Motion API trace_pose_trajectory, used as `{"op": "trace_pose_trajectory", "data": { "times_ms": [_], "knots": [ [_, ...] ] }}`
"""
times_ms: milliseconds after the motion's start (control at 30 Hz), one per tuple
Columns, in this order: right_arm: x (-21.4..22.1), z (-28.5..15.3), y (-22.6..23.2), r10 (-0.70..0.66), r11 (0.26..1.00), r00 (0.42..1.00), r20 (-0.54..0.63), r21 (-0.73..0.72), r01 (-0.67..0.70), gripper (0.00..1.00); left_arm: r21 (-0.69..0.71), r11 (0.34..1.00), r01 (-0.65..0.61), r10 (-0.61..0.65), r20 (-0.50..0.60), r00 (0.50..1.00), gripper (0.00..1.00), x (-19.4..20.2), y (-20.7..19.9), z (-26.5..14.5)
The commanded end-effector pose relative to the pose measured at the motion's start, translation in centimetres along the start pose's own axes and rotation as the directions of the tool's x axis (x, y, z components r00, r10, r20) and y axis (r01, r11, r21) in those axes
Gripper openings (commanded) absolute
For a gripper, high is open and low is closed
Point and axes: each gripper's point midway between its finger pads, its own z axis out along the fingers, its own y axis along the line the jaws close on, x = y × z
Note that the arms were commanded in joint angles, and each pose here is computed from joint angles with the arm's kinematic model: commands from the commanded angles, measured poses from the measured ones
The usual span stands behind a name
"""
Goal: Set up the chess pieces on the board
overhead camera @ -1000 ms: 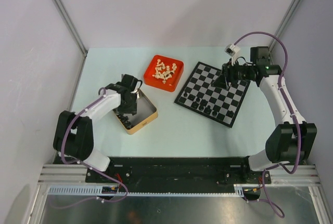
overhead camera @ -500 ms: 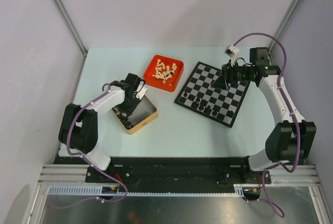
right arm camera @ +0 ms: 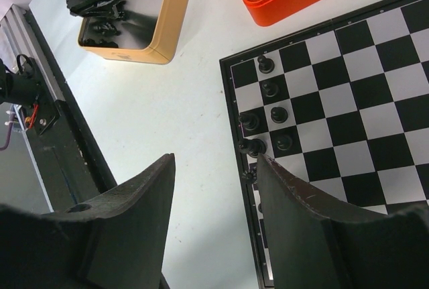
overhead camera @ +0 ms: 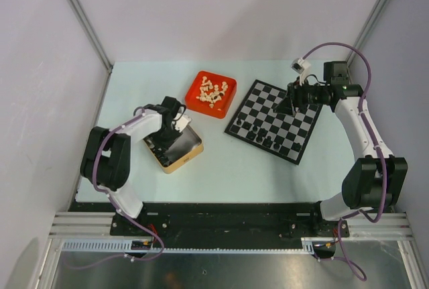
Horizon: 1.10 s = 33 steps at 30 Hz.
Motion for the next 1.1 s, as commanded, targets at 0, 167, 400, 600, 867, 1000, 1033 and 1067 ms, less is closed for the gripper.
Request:
{"op": "trace_pose_trajectory", "data": {
  "times_ms": [0,167,400,600,867,1000,1033,1067],
  "knots": [
    [-0.9,-0.4,0.5,-0.028,0.999,0.999,0.035,-0.021,0.029,0.56,0.033,0.998,-0.053,0.052,0.024,0.998,0.37,-1.1,0.4,0.1],
    [-1.0,-0.5,0.7,-0.029,0.999,0.999,0.039,-0.024,0.030,0.56,0.046,0.998,-0.037,0.037,-0.008,0.999,0.37,-1.0,0.4,1.1],
    [-1.1,-1.1,0.0,-0.019,1.000,0.999,0.049,-0.005,0.019,0.57,0.060,0.998,0.007,-0.011,0.061,0.998,0.27,-3.4,1.0,0.4],
    [-1.0,-1.1,-0.1,-0.016,1.000,0.999,0.049,0.000,0.016,0.57,0.154,0.986,0.069,-0.094,0.161,0.982,0.20,-6.7,-0.2,-0.6],
    [-0.9,-1.3,-0.3,-0.013,1.000,0.999,0.049,0.006,0.012,0.56,0.241,0.956,0.168,-0.204,0.135,0.970,0.25,-8.2,-1.8,0.8],
    [-0.9,-1.4,-0.3,-0.013,1.000,0.999,0.048,0.010,0.013,0.57,0.225,0.955,0.191,-0.227,0.144,0.963,0.36,-8.3,-1.5,0.8],
    [-0.9,-1.4,-0.2,-0.016,1.000,0.999,0.050,0.011,0.015,0.57,0.219,0.956,0.197,-0.234,0.154,0.960,0.38,-8.4,-1.3,0.6],
    [-0.9,-1.4,-0.3,-0.014,1.000,0.999,0.048,0.010,0.013,0.57,0.216,0.955,0.201,-0.239,0.163,0.957,0.39,-8.5,-1.2,0.2]
  ]
}}
